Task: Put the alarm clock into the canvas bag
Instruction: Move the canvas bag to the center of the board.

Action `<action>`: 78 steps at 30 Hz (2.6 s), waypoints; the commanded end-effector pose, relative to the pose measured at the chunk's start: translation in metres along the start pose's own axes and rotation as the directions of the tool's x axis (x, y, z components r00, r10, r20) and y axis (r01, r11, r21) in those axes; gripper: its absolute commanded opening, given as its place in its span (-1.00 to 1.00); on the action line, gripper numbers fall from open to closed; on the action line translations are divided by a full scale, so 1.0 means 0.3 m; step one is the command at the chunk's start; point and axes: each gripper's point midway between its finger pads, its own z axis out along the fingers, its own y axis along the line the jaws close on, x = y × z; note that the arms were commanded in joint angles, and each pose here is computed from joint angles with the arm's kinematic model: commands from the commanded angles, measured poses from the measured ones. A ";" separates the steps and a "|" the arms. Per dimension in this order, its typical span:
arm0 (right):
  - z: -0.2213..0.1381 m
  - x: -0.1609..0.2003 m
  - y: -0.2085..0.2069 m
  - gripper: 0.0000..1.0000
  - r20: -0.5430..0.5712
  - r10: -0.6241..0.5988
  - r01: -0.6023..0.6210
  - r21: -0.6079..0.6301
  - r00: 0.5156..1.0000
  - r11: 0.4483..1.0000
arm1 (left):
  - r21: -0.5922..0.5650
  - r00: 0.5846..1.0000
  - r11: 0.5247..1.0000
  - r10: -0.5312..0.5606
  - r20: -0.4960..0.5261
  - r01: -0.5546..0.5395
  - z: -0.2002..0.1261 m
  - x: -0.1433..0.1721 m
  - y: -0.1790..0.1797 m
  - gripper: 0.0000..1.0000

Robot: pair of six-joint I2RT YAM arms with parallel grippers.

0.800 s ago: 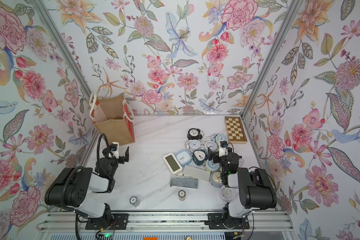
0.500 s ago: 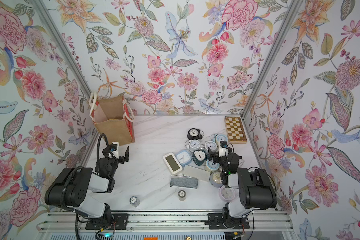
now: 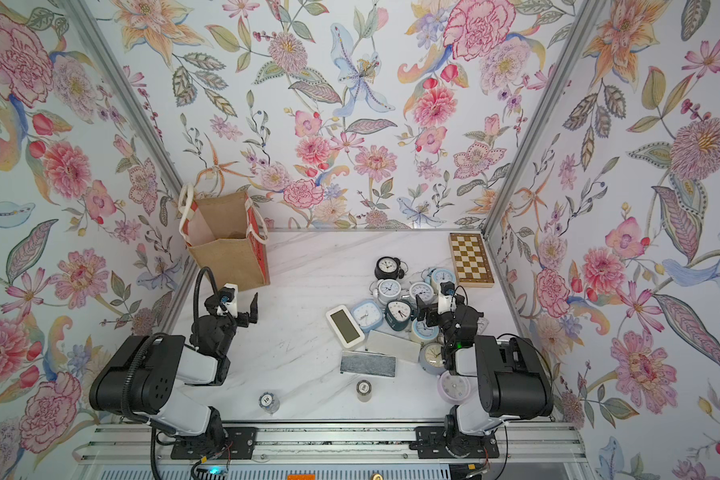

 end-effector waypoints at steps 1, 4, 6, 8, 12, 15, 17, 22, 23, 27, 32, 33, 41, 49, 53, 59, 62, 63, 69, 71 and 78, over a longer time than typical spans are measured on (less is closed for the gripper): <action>-0.006 0.008 -0.001 0.98 0.001 -0.009 0.009 0.005 1.000 1.000 | 0.005 0.999 1.000 0.012 0.051 -0.012 -0.008 -0.038 0.002 0.99; -0.006 0.008 -0.003 0.98 0.001 -0.008 0.008 0.007 1.000 1.000 | -0.022 0.999 1.000 -0.001 0.039 0.002 -0.007 -0.029 0.017 0.99; -0.005 0.008 -0.010 0.98 0.001 -0.001 0.001 0.015 1.000 1.000 | -0.080 1.000 0.997 -0.020 0.011 0.021 0.000 -0.014 0.052 0.99; -0.005 0.009 -0.018 0.98 -0.001 0.005 -0.005 0.027 1.000 1.000 | -0.093 1.000 0.995 -0.025 0.014 0.026 -0.001 -0.016 0.059 0.99; -0.004 0.009 -0.021 0.98 0.000 0.009 -0.009 0.028 1.000 1.000 | -0.096 1.000 0.995 -0.025 0.014 0.026 0.000 -0.017 0.061 0.99; -0.004 0.008 -0.022 0.98 0.000 0.009 -0.009 0.029 1.000 1.000 | -0.097 1.000 0.995 -0.024 0.012 0.025 0.000 -0.015 0.062 0.99; -0.005 0.010 -0.021 0.99 -0.001 0.008 -0.008 0.028 1.000 1.000 | -0.097 1.000 0.995 -0.024 0.013 0.025 -0.002 -0.015 0.062 0.99; -0.012 -0.004 -0.016 0.98 0.003 -0.004 0.004 0.035 1.000 0.999 | -0.105 0.998 0.994 -0.024 0.050 0.029 -0.019 -0.059 0.069 0.99; -0.016 -0.012 -0.016 0.98 0.006 -0.008 0.008 0.041 1.000 0.999 | -0.117 0.999 0.993 -0.027 0.044 0.032 -0.023 -0.061 0.078 0.99; -0.034 -0.042 -0.021 0.99 0.004 -0.002 0.001 0.065 1.000 0.998 | -0.138 0.999 0.990 -0.036 0.019 0.038 -0.019 -0.098 0.100 0.99; -0.051 -0.090 -0.025 0.98 -0.024 0.032 -0.030 0.079 0.999 0.996 | -0.149 0.998 0.987 -0.062 0.003 0.061 -0.013 -0.173 0.114 0.96; -0.056 -0.101 -0.021 0.98 -0.025 0.029 -0.027 0.076 0.999 0.997 | -0.146 0.998 0.987 -0.063 -0.010 0.061 -0.008 -0.188 0.112 0.96; -0.062 -0.206 0.014 0.98 -0.052 0.068 -0.065 0.041 0.996 0.997 | -0.080 0.987 0.987 -0.148 -0.063 0.143 0.060 -0.380 0.086 0.81; -0.042 -0.295 0.166 0.98 -0.071 0.025 -0.032 -0.101 0.997 0.994 | -0.041 0.985 0.986 -0.163 -0.050 0.161 0.175 -0.625 0.094 0.78; -0.019 -0.280 0.290 0.98 -0.100 -0.060 0.040 -0.192 0.993 0.981 | -0.067 0.988 0.987 -0.146 -0.050 0.143 0.271 -0.728 0.127 0.79; 0.017 -0.279 0.403 0.98 -0.137 -0.058 0.019 -0.271 0.989 0.962 | -0.126 0.988 0.989 -0.092 -0.125 0.076 0.476 -0.737 0.178 0.86; 0.018 -0.296 0.447 0.98 -0.126 -0.073 0.032 -0.306 0.989 0.952 | -0.156 0.979 0.987 -0.064 -0.195 0.033 0.592 -0.696 0.201 0.87; 0.018 -0.298 0.459 0.98 -0.124 -0.083 0.041 -0.311 0.989 0.949 | -0.172 0.975 0.985 -0.053 -0.214 0.016 0.626 -0.679 0.212 0.87; 0.010 -0.291 0.489 0.98 -0.137 -0.129 0.080 -0.316 0.982 0.945 | -0.279 0.960 0.958 -0.015 -0.279 -0.066 0.736 -0.605 0.317 0.88; 0.003 -0.285 0.495 0.98 -0.141 -0.139 0.088 -0.317 0.980 0.944 | -0.311 0.961 0.948 -0.017 -0.275 -0.072 0.739 -0.606 0.364 0.89; -0.017 -0.270 0.504 0.98 -0.152 -0.160 0.104 -0.322 0.975 0.941 | -0.396 0.963 0.916 -0.049 -0.264 -0.062 0.684 -0.623 0.531 0.91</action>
